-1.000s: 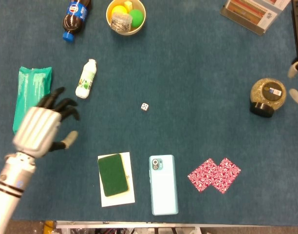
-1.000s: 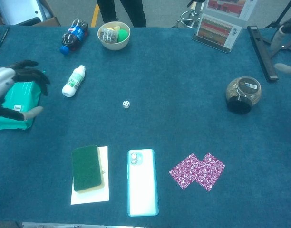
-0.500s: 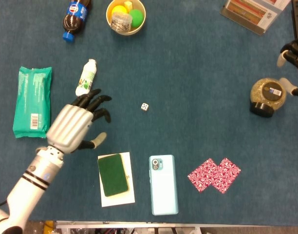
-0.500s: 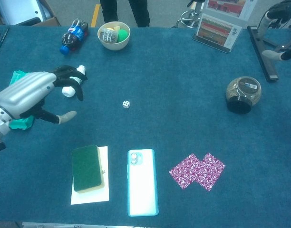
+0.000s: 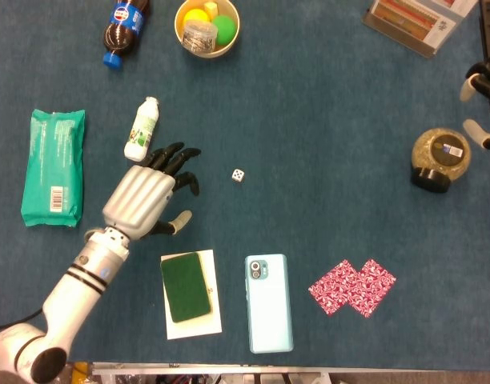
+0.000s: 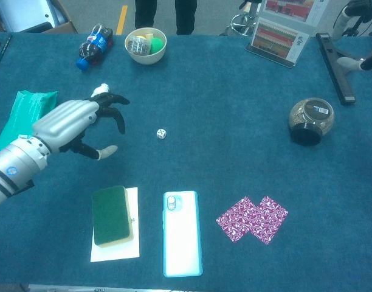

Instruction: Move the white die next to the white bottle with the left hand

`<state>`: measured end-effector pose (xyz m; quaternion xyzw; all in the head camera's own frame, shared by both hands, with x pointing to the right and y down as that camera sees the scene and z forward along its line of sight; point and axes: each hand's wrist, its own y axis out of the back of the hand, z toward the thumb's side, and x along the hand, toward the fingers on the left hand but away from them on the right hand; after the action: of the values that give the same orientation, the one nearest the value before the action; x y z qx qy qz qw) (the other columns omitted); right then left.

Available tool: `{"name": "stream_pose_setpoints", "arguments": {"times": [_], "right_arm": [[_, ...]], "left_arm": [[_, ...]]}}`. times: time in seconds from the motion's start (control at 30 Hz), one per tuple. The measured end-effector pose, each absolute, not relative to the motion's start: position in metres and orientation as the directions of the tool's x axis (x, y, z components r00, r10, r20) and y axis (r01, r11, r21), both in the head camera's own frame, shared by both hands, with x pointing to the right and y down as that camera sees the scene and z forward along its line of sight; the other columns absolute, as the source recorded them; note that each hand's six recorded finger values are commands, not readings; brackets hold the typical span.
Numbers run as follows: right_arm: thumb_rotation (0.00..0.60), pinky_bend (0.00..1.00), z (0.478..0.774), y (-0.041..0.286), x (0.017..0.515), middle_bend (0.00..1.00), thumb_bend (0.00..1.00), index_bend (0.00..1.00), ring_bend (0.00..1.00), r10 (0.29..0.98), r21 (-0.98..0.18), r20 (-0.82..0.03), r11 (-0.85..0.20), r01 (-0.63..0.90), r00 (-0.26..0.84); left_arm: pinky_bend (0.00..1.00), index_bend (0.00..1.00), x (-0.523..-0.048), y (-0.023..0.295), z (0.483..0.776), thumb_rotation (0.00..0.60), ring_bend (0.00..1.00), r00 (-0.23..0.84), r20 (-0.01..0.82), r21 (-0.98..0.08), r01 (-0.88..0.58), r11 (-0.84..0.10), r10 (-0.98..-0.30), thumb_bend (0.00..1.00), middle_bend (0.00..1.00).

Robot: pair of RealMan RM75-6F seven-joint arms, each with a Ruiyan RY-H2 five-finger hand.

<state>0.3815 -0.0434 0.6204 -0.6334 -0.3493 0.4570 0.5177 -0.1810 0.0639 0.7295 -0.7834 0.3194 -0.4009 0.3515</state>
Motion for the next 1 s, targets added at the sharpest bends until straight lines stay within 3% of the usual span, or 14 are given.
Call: {"name": "stream_pose_setpoints", "arguments": {"times": [0.33, 1.0], "right_arm": [[0.600, 0.34, 0.619, -0.043, 0.388, 0.37, 0.21, 0.48, 0.26, 0.921, -0.976, -0.215, -0.217, -0.030, 0.325], [0.600, 0.34, 0.621, -0.041, 0.398, 0.37, 0.21, 0.48, 0.26, 0.926, -0.973, -0.225, -0.228, -0.028, 0.304]], "left_arm": [[0.04, 0.41, -0.161, 0.051, 0.752, 0.600, 0.00, 0.490, 0.425, -0.800, -0.190, -0.569, -0.761, 0.31, 0.00], [0.03, 0.41, -0.129, 0.024, 0.769, 0.600, 0.00, 0.561, 0.420, -0.787, -0.165, -0.594, -0.713, 0.31, 0.00]]}}
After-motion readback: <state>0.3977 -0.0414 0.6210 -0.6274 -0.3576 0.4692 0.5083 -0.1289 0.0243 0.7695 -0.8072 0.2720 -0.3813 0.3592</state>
